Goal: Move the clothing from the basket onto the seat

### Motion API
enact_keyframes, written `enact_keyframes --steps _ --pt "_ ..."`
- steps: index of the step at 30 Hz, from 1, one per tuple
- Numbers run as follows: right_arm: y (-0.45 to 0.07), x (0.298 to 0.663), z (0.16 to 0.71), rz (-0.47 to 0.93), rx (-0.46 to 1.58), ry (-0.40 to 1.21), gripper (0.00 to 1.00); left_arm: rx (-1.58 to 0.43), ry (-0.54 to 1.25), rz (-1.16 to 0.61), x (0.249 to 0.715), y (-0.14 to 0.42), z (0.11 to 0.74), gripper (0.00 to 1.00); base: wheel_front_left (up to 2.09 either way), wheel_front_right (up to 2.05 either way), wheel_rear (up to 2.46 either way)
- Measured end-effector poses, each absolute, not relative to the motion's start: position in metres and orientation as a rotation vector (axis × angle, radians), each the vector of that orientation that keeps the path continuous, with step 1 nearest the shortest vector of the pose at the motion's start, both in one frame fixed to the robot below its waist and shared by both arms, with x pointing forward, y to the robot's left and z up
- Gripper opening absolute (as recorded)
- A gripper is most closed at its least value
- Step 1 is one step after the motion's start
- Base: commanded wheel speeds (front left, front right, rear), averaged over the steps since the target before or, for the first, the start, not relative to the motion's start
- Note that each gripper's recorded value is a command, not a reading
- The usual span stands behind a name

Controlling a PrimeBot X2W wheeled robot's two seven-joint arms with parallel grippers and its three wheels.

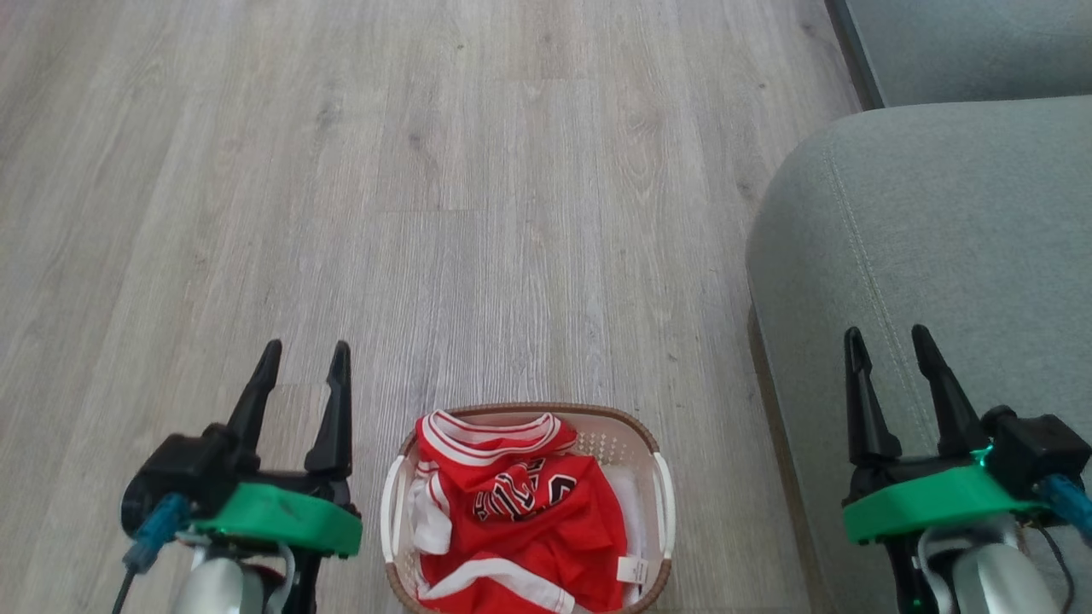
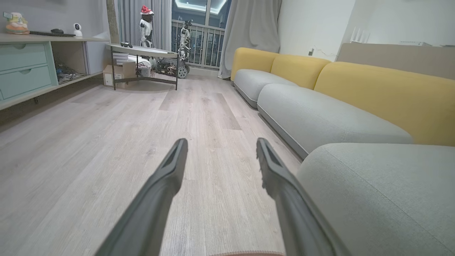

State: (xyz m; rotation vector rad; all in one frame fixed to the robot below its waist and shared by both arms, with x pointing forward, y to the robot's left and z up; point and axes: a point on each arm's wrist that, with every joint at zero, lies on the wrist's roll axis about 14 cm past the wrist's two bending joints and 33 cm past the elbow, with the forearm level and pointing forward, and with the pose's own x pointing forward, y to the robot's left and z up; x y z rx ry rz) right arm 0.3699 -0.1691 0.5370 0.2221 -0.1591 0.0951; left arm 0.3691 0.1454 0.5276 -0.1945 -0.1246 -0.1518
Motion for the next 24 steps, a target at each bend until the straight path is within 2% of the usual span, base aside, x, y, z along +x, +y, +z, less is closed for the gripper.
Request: enact_keyframes --steps 8,24 --pt "-0.1632 0.3689 0.5466 0.118 0.137 -0.202 1.00 -0.106 -0.156 -0.174 0.3702 0.1405 0.5342 1.00 0.00 0.00 0.00" --pt "-0.1645 0.3677 0.5465 0.114 0.131 -0.202 1.00 -0.103 -0.155 -0.181 0.3712 0.1383 0.5342 1.00 0.00 0.00 0.00"
